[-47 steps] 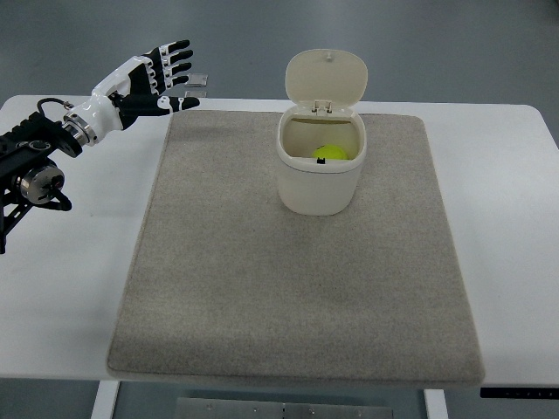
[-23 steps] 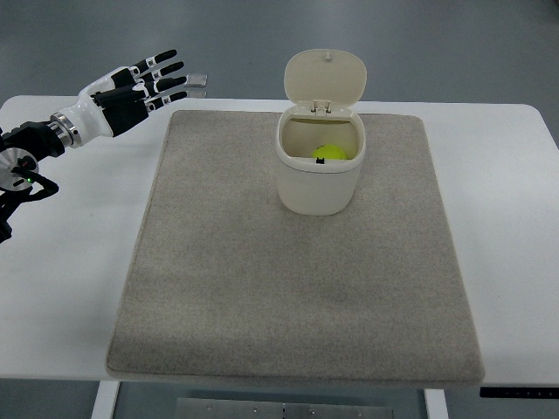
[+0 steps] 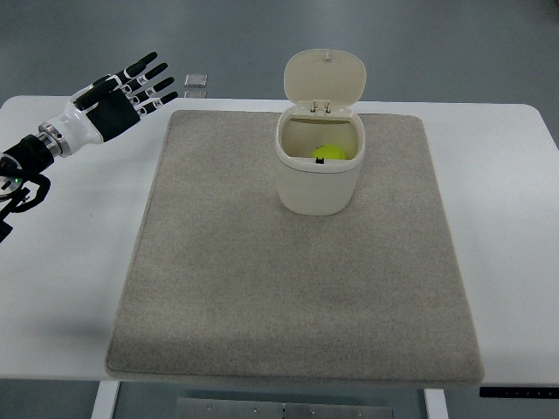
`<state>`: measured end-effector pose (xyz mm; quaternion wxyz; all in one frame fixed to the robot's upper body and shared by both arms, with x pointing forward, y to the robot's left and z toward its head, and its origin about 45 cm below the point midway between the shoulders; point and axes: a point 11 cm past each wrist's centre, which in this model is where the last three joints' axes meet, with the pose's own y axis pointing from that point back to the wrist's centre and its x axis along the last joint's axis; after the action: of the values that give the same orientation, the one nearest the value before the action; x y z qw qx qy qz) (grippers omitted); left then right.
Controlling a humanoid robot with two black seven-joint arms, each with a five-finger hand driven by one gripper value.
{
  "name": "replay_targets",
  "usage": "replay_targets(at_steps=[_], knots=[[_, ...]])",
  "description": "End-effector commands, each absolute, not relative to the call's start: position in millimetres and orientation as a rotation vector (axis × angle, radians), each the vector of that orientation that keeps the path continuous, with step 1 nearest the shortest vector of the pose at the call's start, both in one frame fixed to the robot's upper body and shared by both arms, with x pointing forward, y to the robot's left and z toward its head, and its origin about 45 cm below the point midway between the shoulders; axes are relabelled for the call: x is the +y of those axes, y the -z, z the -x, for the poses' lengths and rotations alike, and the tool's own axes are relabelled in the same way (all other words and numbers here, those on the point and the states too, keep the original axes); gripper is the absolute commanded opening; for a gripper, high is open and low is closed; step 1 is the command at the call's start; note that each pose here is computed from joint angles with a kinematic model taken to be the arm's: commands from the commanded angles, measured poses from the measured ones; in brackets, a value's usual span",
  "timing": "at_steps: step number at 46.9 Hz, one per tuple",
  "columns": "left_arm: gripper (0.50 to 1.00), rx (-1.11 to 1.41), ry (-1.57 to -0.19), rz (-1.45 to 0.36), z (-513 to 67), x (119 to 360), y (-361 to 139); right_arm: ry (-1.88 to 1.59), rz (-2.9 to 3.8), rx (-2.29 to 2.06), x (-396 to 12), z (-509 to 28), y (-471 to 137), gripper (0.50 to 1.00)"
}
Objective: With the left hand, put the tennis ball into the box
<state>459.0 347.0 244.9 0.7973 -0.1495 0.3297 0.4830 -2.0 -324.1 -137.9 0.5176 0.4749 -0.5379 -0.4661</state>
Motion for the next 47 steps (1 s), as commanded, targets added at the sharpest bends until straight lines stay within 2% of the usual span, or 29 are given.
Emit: replay_targets(at_steps=[1,47], knots=[[0.992,0.708,-1.044,0.32,-458.6,348.9,-243.5,1.12,-1.14,-1.291,-323.8,2.0,138.0,0.913],[0.992,0.7,-1.062,0.312,-455.3,355.4,-239.8,1.122,-1.144,-1.288,-322.6,2.1,138.1,0.915]])
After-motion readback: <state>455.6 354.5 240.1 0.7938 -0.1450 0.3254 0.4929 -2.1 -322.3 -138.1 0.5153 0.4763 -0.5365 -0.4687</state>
